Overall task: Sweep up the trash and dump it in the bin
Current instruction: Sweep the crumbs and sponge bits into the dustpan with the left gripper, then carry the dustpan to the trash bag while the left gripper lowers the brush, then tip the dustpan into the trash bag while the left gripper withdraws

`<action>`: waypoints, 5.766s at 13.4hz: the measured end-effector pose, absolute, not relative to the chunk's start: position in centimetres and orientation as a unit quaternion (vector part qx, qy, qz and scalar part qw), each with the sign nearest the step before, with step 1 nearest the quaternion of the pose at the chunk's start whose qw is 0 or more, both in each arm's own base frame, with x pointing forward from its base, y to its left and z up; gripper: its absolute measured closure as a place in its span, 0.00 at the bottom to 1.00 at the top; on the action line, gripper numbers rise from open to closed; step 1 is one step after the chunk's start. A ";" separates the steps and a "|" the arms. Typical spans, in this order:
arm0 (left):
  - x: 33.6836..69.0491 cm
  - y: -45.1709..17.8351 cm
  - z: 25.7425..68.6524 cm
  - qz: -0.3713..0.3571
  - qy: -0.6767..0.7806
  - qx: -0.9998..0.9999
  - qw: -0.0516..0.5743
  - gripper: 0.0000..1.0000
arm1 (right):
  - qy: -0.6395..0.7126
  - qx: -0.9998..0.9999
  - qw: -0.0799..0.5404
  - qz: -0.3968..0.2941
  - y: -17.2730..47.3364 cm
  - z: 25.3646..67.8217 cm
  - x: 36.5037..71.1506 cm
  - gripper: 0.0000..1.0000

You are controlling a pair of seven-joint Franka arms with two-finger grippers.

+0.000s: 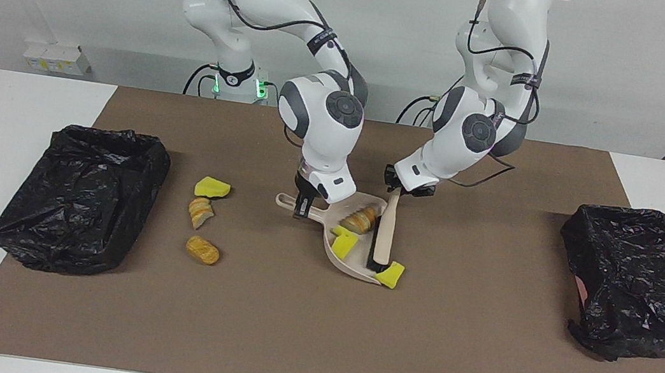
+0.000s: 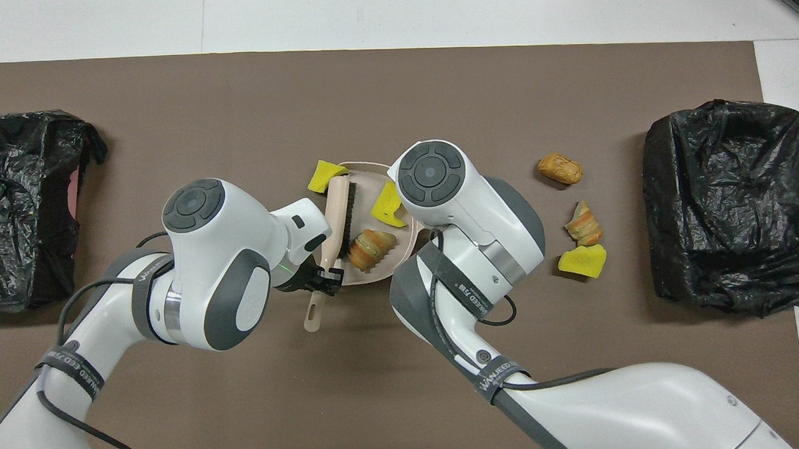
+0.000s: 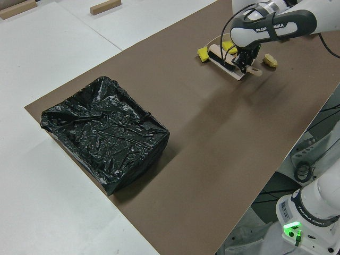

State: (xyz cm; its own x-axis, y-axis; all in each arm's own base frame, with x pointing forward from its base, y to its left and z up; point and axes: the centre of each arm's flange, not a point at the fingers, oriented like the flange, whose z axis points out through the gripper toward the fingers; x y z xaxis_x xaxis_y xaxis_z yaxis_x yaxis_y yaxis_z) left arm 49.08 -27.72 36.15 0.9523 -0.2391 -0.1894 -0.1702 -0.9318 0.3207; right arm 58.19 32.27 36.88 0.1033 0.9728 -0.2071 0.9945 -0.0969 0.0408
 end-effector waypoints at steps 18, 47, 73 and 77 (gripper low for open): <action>54.0 -23.7 34.4 -0.061 -0.203 0.977 0.005 0.74 | 0.666 0.738 0.085 -0.064 32.2 36.8 58.2 0.69; 30.6 -31.6 36.5 -0.102 -0.026 0.994 0.006 0.74 | 0.672 0.733 0.093 -0.050 -10.0 53.9 63.3 0.69; 40.9 -26.8 39.5 -0.017 0.064 0.997 0.046 0.00 | 0.666 0.551 0.361 -0.351 -16.6 56.4 58.6 0.69; 48.1 -17.8 42.7 0.021 0.068 0.996 0.051 0.00 | 0.665 0.512 0.392 -0.376 -13.1 57.4 59.2 0.69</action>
